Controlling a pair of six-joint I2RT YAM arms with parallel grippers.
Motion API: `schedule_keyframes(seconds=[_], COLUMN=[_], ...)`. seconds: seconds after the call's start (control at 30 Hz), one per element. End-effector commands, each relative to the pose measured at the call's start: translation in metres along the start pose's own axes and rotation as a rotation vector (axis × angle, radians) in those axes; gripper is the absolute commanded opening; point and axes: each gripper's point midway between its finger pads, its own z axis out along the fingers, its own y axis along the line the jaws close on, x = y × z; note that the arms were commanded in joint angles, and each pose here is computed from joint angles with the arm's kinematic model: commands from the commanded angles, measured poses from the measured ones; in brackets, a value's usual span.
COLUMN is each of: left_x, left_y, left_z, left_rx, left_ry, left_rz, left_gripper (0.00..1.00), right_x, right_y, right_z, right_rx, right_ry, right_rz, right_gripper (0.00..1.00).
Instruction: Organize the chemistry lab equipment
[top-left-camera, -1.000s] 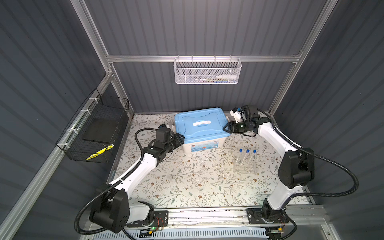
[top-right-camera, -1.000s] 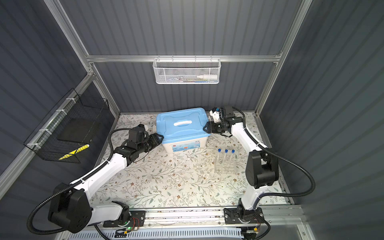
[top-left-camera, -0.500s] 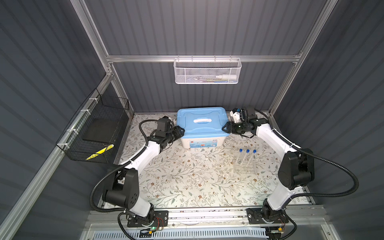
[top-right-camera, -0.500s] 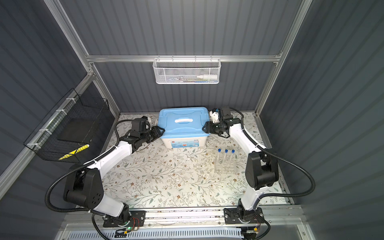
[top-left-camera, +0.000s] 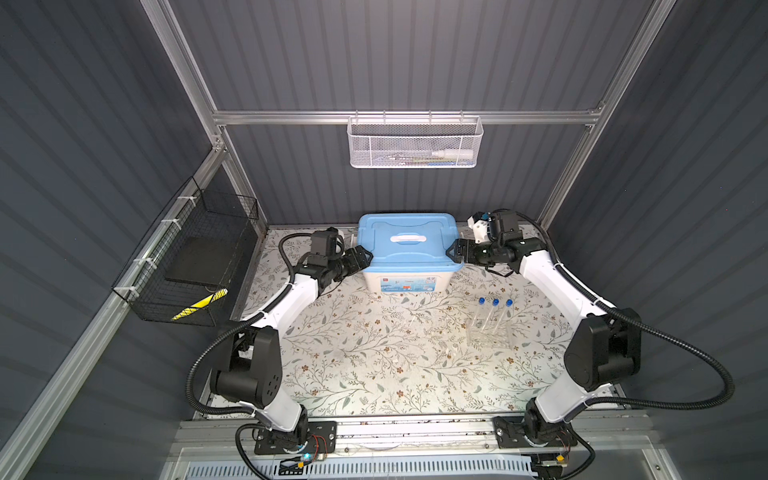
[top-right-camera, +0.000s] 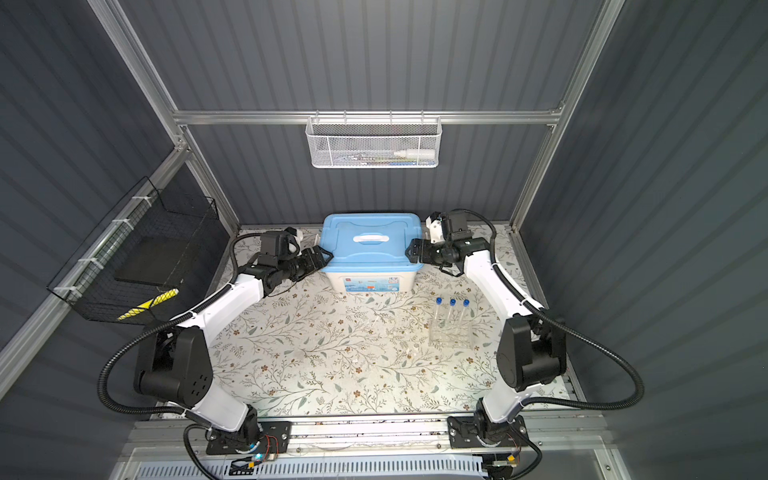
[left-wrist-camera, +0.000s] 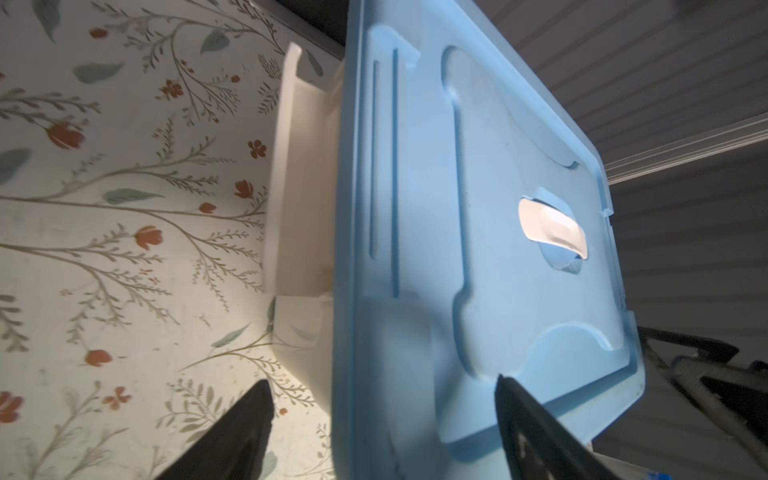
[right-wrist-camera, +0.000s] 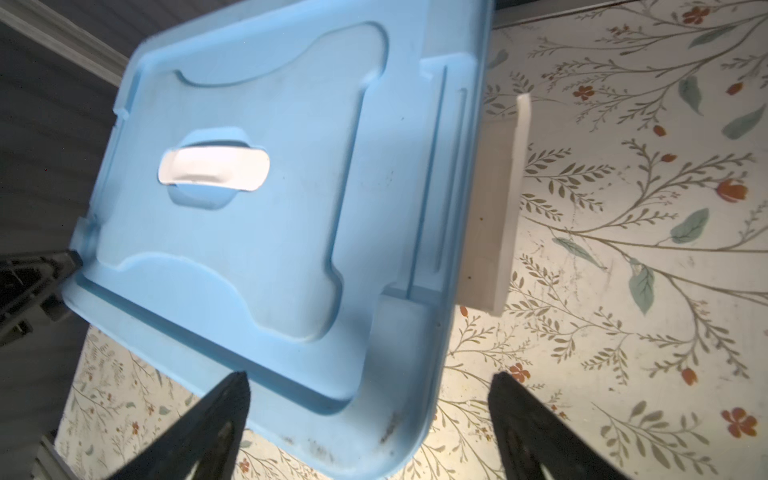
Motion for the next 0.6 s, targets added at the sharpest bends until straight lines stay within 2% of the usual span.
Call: schedule_keyframes(seconds=[0.0,0.07,0.13,0.37,0.57], left_x=[-0.009,-0.016,-0.017,-0.022,-0.026], left_y=[-0.005,-0.002,-0.008,-0.009,-0.003], left_z=[-0.023,-0.025,-0.022,0.009,0.028], left_rx=[0.009,0.014,0.087,0.188,0.214], left_ry=[-0.023,-0.032,-0.015,0.066,0.088], left_rz=[0.047,0.055,0.056,0.059,0.040], left_gripper=[0.99,1.00,1.00,1.00,1.00], right_x=[-0.011,-0.014,-0.015,-0.021,-0.021], right_y=[-0.008,-0.015,-0.014,-0.025,-0.035], right_z=[-0.005,-0.004,-0.001,0.017,0.034], right_rx=[0.010,0.004,-0.046,-0.104,-0.167], right_ry=[-0.040,-0.047,-0.043,-0.048,-0.038], right_rz=[-0.003,0.023,0.045,0.090,0.171], right_gripper=[0.99,0.99,0.99,0.99,0.99])
